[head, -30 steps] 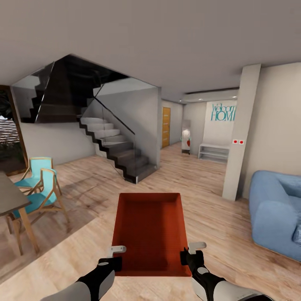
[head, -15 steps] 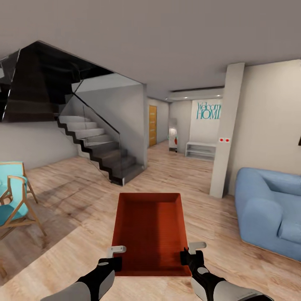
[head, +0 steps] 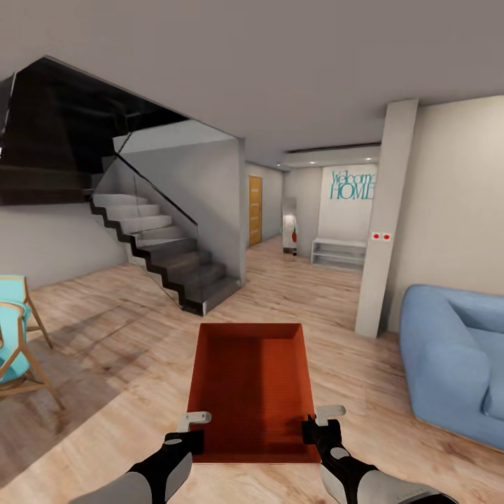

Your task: Move the two storage containers from the living room to the garage. In the garage, place one container on the floor and stack the other container on top of it (either order is fine).

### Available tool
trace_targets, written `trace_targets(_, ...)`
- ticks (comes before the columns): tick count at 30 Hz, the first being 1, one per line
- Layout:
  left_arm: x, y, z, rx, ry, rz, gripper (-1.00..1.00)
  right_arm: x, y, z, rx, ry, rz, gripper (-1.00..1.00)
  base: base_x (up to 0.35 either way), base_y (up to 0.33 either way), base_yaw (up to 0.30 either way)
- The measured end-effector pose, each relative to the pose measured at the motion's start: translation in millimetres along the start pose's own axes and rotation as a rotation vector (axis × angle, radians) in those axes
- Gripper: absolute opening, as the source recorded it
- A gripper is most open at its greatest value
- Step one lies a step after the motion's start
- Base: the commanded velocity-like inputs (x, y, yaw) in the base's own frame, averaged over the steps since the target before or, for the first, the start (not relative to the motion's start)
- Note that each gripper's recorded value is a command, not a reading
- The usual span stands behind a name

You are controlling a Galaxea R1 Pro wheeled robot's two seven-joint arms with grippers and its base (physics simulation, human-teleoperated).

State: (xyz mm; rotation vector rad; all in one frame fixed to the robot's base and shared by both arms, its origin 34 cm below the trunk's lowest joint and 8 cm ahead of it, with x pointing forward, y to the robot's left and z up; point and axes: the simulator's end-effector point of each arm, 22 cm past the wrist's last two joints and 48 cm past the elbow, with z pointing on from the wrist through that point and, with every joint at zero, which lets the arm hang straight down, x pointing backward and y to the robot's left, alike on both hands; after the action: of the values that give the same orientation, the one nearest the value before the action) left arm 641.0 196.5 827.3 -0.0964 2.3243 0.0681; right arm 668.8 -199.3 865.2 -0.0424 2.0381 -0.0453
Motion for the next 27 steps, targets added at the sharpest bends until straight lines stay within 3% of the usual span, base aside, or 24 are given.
trace_targets(15, 0.0, 0.0, 0.0, 0.000, 0.000, 0.000, -1.00, 0.0, 0.0, 0.0, 0.000, -0.001, 0.000, -1.00, 0.321, 0.000, -0.008)
trace_targets(27, -0.4, -0.3, 0.0, 0.000, -0.002, -0.001, -1.00, -0.5, -0.2, 0.0, 0.000, -0.002, 0.001, -1.00, 0.321, 0.000, -0.262)
